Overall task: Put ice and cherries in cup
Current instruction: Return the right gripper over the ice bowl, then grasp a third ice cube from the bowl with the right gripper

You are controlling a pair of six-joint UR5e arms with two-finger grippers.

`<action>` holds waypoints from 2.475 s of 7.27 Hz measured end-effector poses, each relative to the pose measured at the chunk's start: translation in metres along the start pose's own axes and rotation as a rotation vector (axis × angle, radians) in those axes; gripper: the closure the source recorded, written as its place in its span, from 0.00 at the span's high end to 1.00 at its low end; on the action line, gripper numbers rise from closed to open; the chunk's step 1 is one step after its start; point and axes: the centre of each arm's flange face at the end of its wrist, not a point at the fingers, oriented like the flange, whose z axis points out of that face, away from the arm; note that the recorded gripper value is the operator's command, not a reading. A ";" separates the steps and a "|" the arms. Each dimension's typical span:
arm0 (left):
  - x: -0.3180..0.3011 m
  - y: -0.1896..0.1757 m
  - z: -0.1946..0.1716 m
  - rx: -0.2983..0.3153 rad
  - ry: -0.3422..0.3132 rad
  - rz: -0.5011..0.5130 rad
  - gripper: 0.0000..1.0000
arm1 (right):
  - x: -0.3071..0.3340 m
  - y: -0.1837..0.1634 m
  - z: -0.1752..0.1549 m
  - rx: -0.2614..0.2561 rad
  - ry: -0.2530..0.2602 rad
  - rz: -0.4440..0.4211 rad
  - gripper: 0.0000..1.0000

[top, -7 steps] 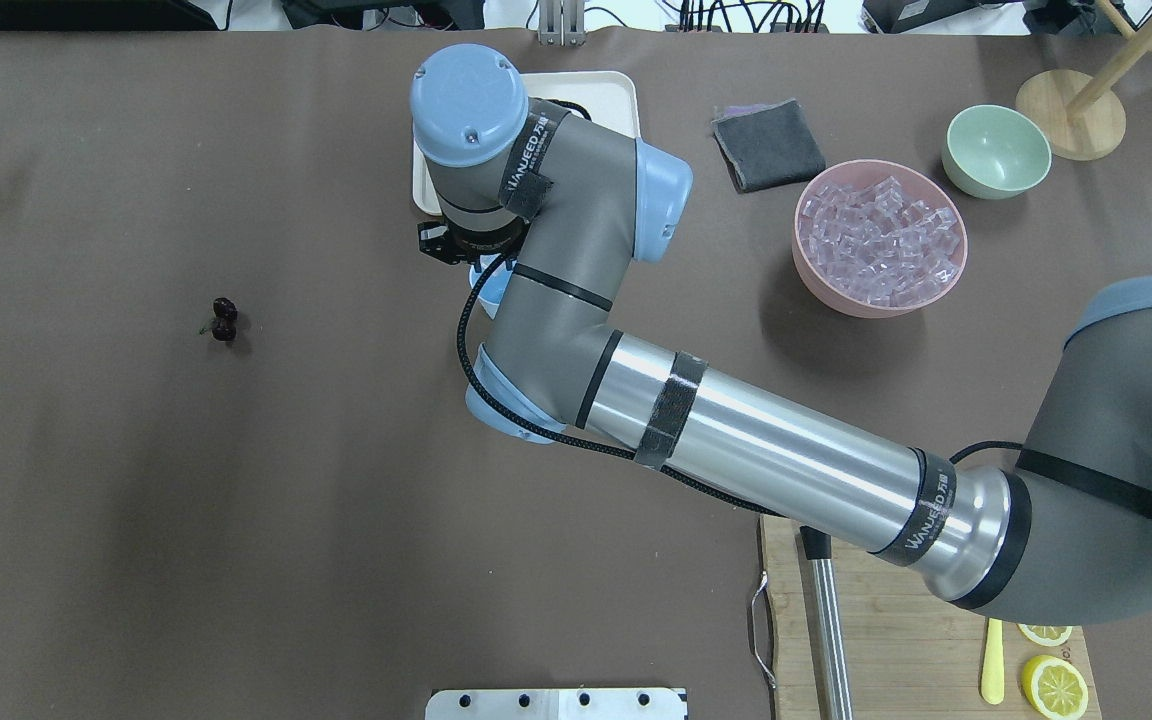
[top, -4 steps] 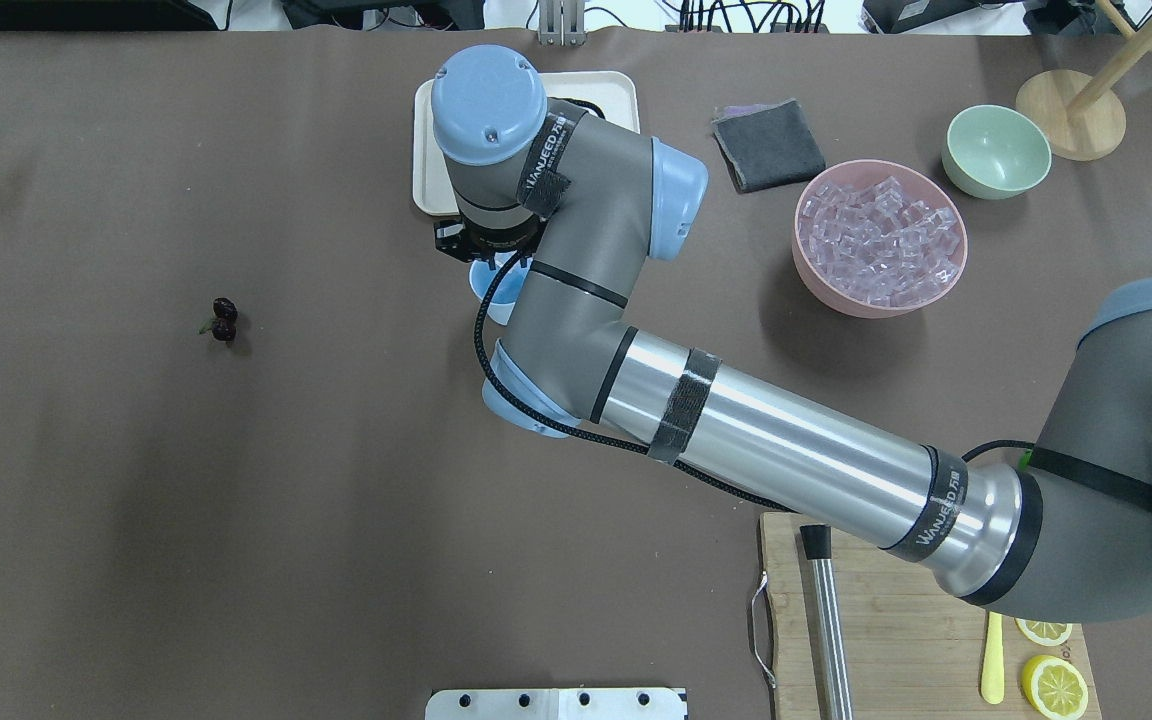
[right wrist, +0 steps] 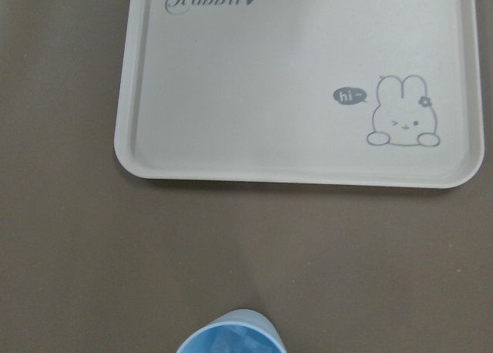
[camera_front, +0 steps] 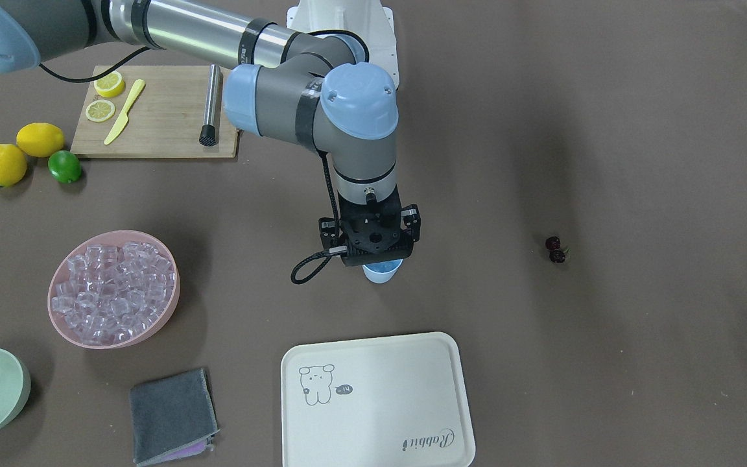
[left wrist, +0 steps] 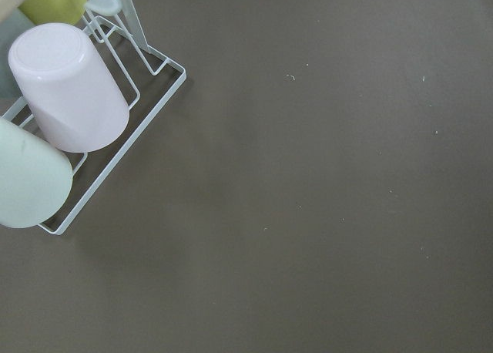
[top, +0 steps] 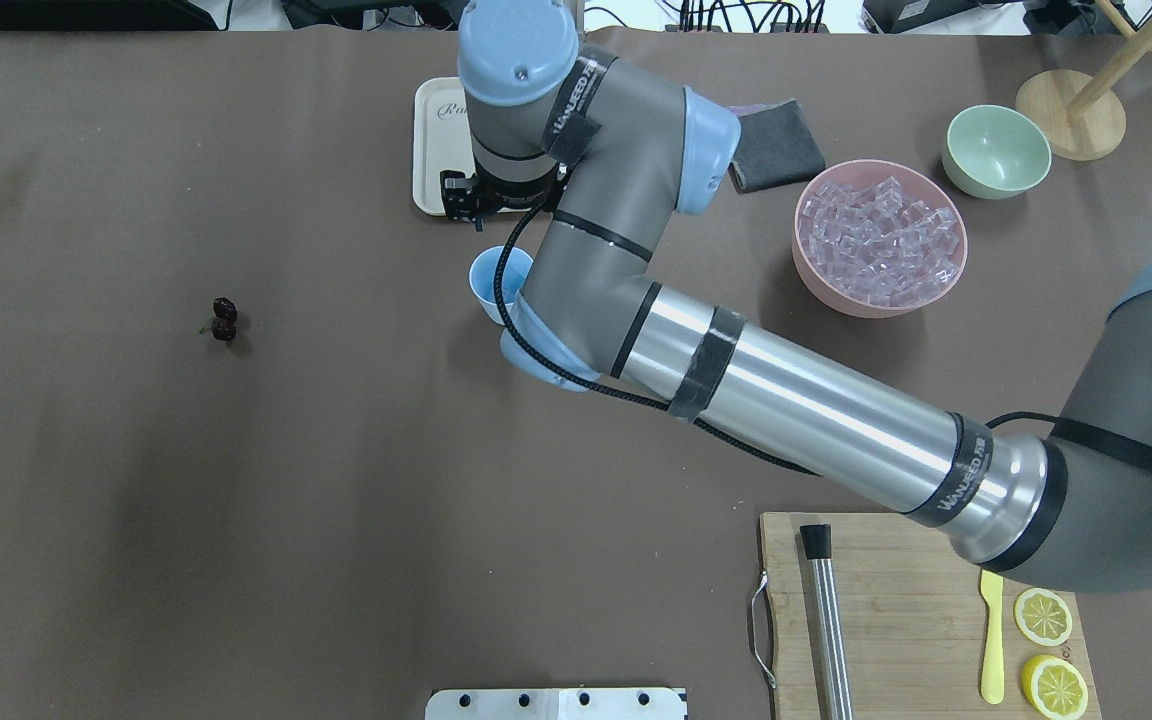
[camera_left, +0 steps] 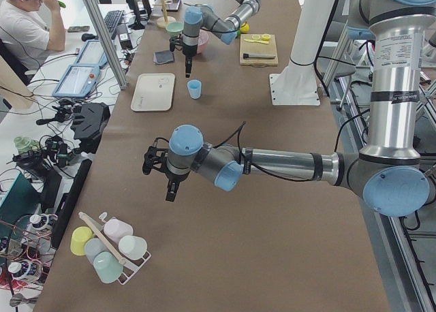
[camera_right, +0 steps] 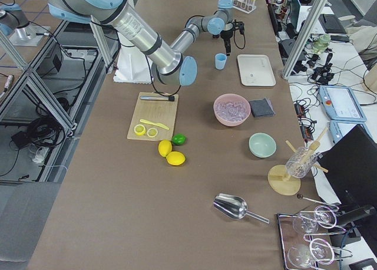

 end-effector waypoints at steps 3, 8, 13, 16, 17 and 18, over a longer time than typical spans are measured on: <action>0.000 0.000 0.000 0.000 0.000 0.000 0.97 | 0.162 -0.034 -0.018 -0.002 0.023 -0.064 0.98; 0.006 0.000 0.006 -0.011 0.004 0.011 0.98 | 0.361 -0.038 0.010 -0.051 0.211 -0.333 0.98; 0.008 -0.003 0.007 -0.010 0.005 0.013 0.97 | 0.382 -0.015 0.026 -0.067 0.238 -0.358 0.96; 0.008 -0.003 0.006 -0.009 0.005 0.015 0.97 | 0.382 -0.001 0.037 -0.077 0.224 -0.365 0.89; 0.008 -0.003 0.007 -0.009 0.005 0.015 0.98 | 0.379 0.001 0.039 -0.080 0.222 -0.368 0.85; 0.008 -0.003 0.007 -0.010 0.005 0.015 0.97 | 0.378 0.003 0.042 -0.084 0.223 -0.371 0.85</action>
